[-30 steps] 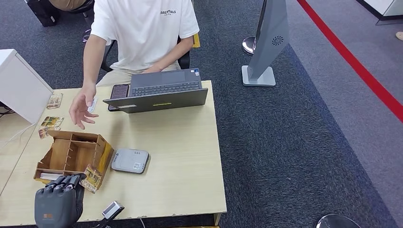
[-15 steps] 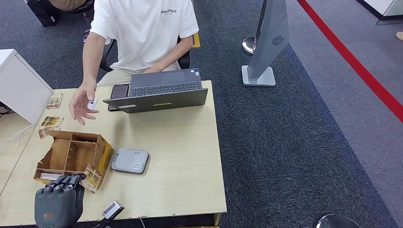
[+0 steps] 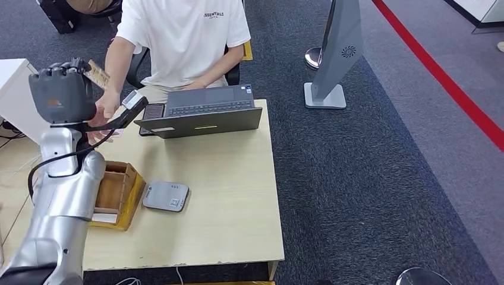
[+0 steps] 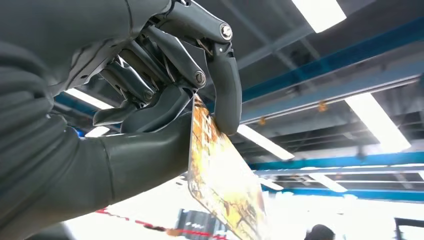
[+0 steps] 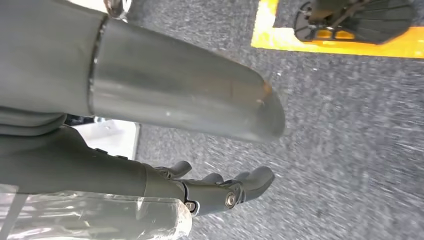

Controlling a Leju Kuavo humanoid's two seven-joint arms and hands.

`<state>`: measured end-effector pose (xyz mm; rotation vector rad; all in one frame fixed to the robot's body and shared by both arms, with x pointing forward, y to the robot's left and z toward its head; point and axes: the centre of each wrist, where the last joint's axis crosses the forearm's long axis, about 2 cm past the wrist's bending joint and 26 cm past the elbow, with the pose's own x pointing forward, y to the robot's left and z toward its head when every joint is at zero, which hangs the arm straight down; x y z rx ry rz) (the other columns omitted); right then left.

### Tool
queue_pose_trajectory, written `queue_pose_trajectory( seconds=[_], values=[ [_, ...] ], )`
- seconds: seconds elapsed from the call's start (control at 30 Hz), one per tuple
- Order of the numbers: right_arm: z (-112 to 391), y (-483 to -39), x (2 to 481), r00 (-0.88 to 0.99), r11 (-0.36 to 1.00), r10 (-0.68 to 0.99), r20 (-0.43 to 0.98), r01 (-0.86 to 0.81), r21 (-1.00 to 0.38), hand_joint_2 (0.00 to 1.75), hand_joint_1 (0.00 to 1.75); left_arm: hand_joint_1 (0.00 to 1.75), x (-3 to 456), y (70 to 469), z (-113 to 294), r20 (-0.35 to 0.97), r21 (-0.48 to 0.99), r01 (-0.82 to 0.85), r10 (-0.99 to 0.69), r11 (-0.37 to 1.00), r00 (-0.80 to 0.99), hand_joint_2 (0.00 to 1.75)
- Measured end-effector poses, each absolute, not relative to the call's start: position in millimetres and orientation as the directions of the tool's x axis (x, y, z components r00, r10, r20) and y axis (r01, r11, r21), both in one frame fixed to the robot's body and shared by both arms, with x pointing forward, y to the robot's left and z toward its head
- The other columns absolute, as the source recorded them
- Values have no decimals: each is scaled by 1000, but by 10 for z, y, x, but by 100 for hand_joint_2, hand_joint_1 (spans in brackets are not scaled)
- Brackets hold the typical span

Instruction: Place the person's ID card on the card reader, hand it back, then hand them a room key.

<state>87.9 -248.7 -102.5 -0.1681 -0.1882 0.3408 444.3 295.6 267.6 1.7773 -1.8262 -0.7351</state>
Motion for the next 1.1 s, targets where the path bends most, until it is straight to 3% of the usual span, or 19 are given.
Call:
queue_pose_trajectory(
  seconds=[0.6, 0.73, 1.1],
  values=[
    [-1033, -2484, 834, 926, 927, 349, 147, -318, -197, 0, 0, 175, 4693, 3002, 2772, -62, 742, -670, -998, -24, -33, 175],
    [-1033, -2483, 832, 926, 927, 348, 147, -318, -197, 0, 0, 0, 4694, 3019, 2744, -61, 749, -662, -998, -28, -26, 175],
    [-1035, -2481, 823, 926, 927, 350, 145, -319, -196, 0, 0, 0, 4690, 3090, 2718, -46, 750, -661, -998, -14, -31, 175]
  ],
)
